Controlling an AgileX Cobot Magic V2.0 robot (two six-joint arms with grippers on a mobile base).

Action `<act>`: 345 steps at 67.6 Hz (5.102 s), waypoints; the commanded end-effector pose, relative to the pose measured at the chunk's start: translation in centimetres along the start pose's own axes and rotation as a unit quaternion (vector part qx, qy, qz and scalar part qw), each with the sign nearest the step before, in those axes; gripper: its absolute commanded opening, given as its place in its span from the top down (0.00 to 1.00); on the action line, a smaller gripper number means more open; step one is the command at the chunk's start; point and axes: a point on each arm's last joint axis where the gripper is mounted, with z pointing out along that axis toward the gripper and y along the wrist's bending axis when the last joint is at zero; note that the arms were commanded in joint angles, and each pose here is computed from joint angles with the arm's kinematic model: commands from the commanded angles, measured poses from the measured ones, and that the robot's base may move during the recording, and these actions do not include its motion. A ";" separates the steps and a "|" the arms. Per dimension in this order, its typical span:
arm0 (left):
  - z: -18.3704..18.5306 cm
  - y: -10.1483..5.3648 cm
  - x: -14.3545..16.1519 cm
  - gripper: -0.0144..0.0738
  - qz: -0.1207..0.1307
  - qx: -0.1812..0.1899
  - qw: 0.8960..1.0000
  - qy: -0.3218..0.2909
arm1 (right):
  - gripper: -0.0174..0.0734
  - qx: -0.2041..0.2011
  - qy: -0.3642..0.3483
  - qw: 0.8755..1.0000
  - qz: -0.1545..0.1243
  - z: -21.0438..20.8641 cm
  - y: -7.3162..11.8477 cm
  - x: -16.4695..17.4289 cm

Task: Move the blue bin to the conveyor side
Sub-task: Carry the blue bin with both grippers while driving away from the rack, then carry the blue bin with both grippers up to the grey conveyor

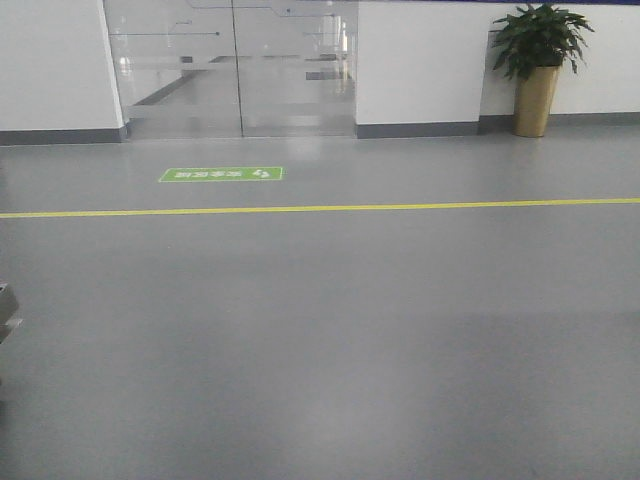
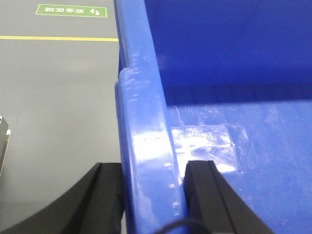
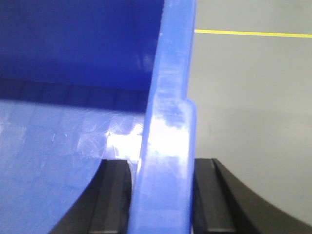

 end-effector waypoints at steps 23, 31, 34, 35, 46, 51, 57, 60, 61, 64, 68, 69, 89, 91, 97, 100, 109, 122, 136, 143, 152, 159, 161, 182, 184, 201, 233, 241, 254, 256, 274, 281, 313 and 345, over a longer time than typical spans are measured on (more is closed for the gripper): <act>-1.0 -0.1 -1.2 0.84 0.010 -0.003 0.997 -0.071 | 0.89 0.008 -0.098 0.995 -0.025 -1.5 -0.3 -1.8; -1.0 -0.1 -1.2 0.84 0.010 -0.003 0.997 -0.071 | 0.89 0.008 -0.098 0.995 -0.025 -1.5 -0.3 -1.8; -1.0 -0.1 -1.2 0.84 0.010 -0.003 0.997 -0.071 | 0.89 0.008 -0.098 0.995 -0.025 -1.5 -0.3 -1.8; -1.0 -0.1 -1.2 0.84 0.010 -0.003 0.997 -0.071 | 0.89 0.008 -0.098 0.995 -0.025 -1.5 -0.3 -1.8; -1.0 -0.1 -1.2 0.84 0.010 -0.003 0.997 -0.071 | 0.89 0.008 -0.098 0.995 -0.025 -1.5 -0.3 -1.8; -1.0 -0.1 -1.2 0.84 0.010 -0.003 0.997 -0.071 | 0.89 0.008 -0.098 0.995 -0.025 -1.5 -0.3 -1.8; -1.0 -0.1 -1.2 0.84 0.010 -0.003 0.997 -0.071 | 0.89 0.008 -0.098 0.995 -0.025 -1.5 -0.3 -1.8; -1.0 -0.1 -1.2 0.84 0.010 -0.003 0.997 -0.071 | 0.89 0.008 -0.098 0.995 -0.025 -1.5 -0.3 -1.8; -1.0 -0.1 -1.2 0.84 0.010 -0.003 0.997 -0.071 | 0.89 0.008 -0.098 0.995 -0.025 -1.5 -0.3 -1.8; -1.0 -0.1 -1.2 0.84 0.010 -0.003 0.997 -0.071 | 0.89 0.008 -0.098 0.995 -0.025 -1.5 -0.3 -1.8; -1.0 -0.1 -1.2 0.84 0.010 -0.003 0.997 -0.071 | 0.89 0.008 -0.098 0.995 -0.025 -1.5 -0.3 -1.8; -1.0 -0.1 -1.2 0.84 0.010 -0.003 0.997 -0.071 | 0.89 0.008 -0.098 0.995 -0.025 -1.5 -0.3 -1.8; -1.0 -0.1 -1.2 0.84 0.010 -0.003 0.997 -0.071 | 0.89 0.008 -0.098 0.995 -0.025 -1.5 -0.3 -1.8; -1.0 -0.1 -1.2 0.84 0.010 -0.003 0.997 -0.071 | 0.89 0.008 -0.098 0.995 -0.025 -1.5 -0.3 -1.8; -1.0 -0.1 -1.2 0.84 0.010 -0.003 0.997 -0.071 | 0.89 0.008 -0.098 0.995 -0.025 -1.5 -0.3 -1.8; -1.0 -0.1 -1.2 0.84 0.010 -0.003 0.997 -0.071 | 0.89 0.008 -0.098 0.995 -0.025 -1.5 -0.3 -1.8; -1.0 -0.1 -1.2 0.84 0.010 -0.003 0.997 -0.071 | 0.89 0.008 -0.098 0.995 -0.025 -1.5 -0.3 -1.8; -1.0 -0.1 -1.2 0.84 0.010 -0.003 0.997 -0.071 | 0.89 0.008 -0.098 0.995 -0.025 -1.5 -0.3 -1.8; -1.0 -0.1 -1.2 0.84 0.010 -0.003 0.997 -0.071 | 0.89 0.008 -0.098 0.995 -0.025 -1.5 -0.3 -1.8; -1.0 -0.1 -1.2 0.84 0.010 -0.003 0.997 -0.071 | 0.89 0.008 -0.098 0.995 -0.025 -1.5 -0.3 -1.8; -1.0 -0.1 -1.2 0.84 0.010 -0.003 0.997 -0.071 | 0.89 0.008 -0.098 0.995 -0.025 -1.5 -0.3 -1.8; -1.0 0.0 -1.2 0.84 0.011 -0.004 0.997 -0.071 | 0.89 0.008 -0.098 0.995 -0.025 -1.5 -0.3 -1.8; -1.0 0.0 -1.2 0.84 0.011 -0.005 0.997 -0.071 | 0.89 0.008 -0.098 0.995 -0.025 -1.5 -0.3 -1.8; -1.0 0.0 -1.2 0.84 0.012 -0.005 0.997 -0.071 | 0.89 0.008 -0.098 0.995 -0.025 -1.5 -0.3 -1.8; -1.0 0.0 -1.2 0.84 0.012 -0.005 0.997 -0.071 | 0.89 0.008 -0.098 0.995 -0.025 -1.5 -0.3 -1.8; -1.0 0.0 -1.2 0.84 0.012 -0.005 0.997 -0.071 | 0.89 0.008 -0.098 0.995 -0.025 -1.5 -0.3 -1.8; -0.8 0.0 -1.2 0.84 0.012 -0.006 0.998 -0.068 | 0.89 0.008 -0.098 0.995 -0.025 -1.5 -0.3 -1.8; -0.8 0.0 -1.2 0.84 0.012 -0.006 0.998 -0.068 | 0.89 0.008 -0.098 0.995 -0.025 -1.5 -0.3 -1.8; -0.8 0.0 -1.2 0.84 0.012 -0.006 0.998 -0.068 | 0.89 0.008 -0.098 0.995 -0.025 -1.5 -0.3 -1.8; -0.8 0.0 -1.2 0.84 0.012 -0.006 0.998 -0.068 | 0.89 0.008 -0.098 0.995 -0.025 -1.5 -0.3 -1.8; -0.8 0.0 -1.2 0.84 0.012 -0.006 0.998 -0.068 | 0.89 0.008 -0.098 0.995 -0.025 -1.5 -0.3 -1.8; -0.8 0.0 -1.2 0.84 0.012 -0.006 0.998 -0.068 | 0.89 0.008 -0.098 0.995 -0.025 -1.5 -0.3 -1.8; -0.8 0.0 -1.2 0.84 0.012 -0.006 0.998 -0.068 | 0.89 0.008 -0.098 0.995 -0.025 -1.5 -0.3 -1.8; -0.8 0.0 -1.2 0.84 0.012 -0.006 0.998 -0.068 | 0.89 0.008 -0.098 0.995 -0.025 -1.5 -0.3 -1.8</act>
